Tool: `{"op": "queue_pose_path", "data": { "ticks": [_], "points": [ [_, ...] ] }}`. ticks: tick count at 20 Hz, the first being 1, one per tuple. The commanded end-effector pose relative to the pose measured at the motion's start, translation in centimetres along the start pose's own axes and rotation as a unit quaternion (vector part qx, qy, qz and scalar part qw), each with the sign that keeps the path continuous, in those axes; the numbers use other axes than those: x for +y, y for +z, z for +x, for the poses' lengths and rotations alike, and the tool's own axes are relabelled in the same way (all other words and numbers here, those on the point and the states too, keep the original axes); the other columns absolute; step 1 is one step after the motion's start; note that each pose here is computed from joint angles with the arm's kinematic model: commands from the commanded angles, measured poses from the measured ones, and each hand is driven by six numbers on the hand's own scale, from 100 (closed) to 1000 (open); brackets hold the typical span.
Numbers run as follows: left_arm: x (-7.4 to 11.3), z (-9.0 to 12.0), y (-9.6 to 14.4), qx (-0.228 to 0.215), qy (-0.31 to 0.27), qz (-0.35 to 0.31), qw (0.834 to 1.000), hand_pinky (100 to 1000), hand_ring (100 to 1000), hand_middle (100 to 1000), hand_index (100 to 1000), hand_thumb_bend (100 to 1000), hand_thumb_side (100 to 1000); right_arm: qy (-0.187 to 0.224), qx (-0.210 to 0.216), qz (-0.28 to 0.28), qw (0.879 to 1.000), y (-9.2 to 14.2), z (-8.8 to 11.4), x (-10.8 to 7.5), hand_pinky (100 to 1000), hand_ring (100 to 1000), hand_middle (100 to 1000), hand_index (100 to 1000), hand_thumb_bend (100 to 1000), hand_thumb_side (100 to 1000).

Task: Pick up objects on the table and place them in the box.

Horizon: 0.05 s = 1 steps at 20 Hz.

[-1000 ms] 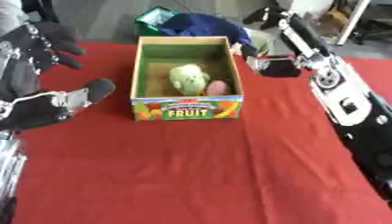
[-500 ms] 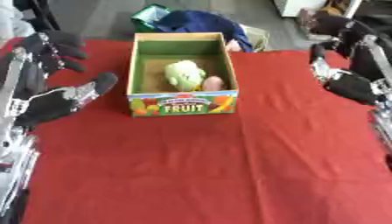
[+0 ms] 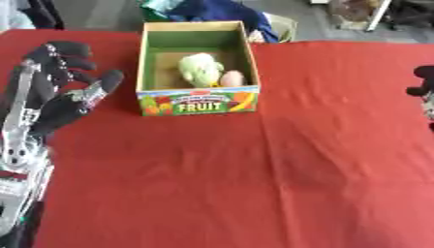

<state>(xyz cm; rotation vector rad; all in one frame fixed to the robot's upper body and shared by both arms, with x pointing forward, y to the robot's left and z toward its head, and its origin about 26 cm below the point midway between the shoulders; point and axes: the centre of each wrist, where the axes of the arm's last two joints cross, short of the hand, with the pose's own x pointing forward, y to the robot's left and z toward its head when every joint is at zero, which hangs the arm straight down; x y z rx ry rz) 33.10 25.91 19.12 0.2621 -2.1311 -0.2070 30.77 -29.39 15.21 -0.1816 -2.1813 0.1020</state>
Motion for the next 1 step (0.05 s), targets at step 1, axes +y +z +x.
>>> {"op": "queue_pose_path", "data": {
  "ticks": [1],
  "points": [
    [0.45,0.19,0.06,-0.004,0.003,0.011,1.0,535,598,579,653,779,355,-0.011,-0.002,-0.017,1.0,0.22,0.25,-0.02,712,833,675,862,100,313]
  ]
}}
